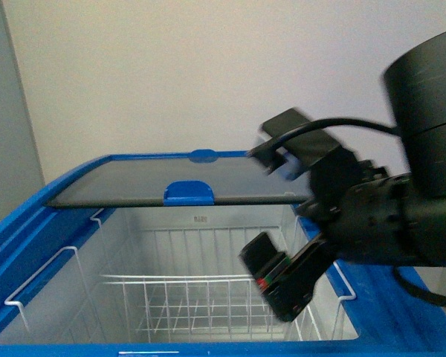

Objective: Put drink in fridge

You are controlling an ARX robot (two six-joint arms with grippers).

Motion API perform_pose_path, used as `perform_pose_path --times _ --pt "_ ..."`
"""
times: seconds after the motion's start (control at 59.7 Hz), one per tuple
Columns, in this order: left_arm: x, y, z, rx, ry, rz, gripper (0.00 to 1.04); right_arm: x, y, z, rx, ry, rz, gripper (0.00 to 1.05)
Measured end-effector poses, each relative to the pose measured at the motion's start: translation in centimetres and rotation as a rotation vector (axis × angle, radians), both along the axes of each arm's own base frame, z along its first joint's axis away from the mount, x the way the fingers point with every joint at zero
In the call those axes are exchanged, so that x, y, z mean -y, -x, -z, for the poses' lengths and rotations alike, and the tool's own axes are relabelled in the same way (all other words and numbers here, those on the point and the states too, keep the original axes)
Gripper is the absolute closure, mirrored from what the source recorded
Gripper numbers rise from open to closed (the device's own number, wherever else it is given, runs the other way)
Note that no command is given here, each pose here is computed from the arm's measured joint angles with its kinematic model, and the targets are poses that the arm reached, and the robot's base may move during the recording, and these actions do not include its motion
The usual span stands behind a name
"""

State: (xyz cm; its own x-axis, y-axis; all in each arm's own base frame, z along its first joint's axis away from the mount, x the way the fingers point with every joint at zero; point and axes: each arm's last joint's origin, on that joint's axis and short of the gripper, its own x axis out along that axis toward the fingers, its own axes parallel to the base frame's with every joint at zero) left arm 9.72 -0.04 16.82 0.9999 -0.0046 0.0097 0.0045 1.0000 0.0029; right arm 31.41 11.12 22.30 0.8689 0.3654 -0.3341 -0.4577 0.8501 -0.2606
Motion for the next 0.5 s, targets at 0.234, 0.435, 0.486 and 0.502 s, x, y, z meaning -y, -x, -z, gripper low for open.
perform_pose_path --times 0.234,0.435,0.486,0.502 --pt "0.0 0.0 0.0 0.0 0.0 0.0 1.02 4.9 6.5 -1.3 -0.063 -0.172 0.435 0.07" --pt "0.0 0.0 0.0 0.0 0.0 0.0 1.02 6.2 13.1 -2.2 0.038 -0.334 0.489 0.14" --pt "0.0 0.0 0.0 0.0 0.0 0.0 1.02 6.5 13.4 -2.0 0.137 -0.36 0.459 0.2" --pt "0.0 0.0 0.0 0.0 0.0 0.0 1.02 6.6 13.5 -1.9 0.159 -0.362 0.452 0.22"
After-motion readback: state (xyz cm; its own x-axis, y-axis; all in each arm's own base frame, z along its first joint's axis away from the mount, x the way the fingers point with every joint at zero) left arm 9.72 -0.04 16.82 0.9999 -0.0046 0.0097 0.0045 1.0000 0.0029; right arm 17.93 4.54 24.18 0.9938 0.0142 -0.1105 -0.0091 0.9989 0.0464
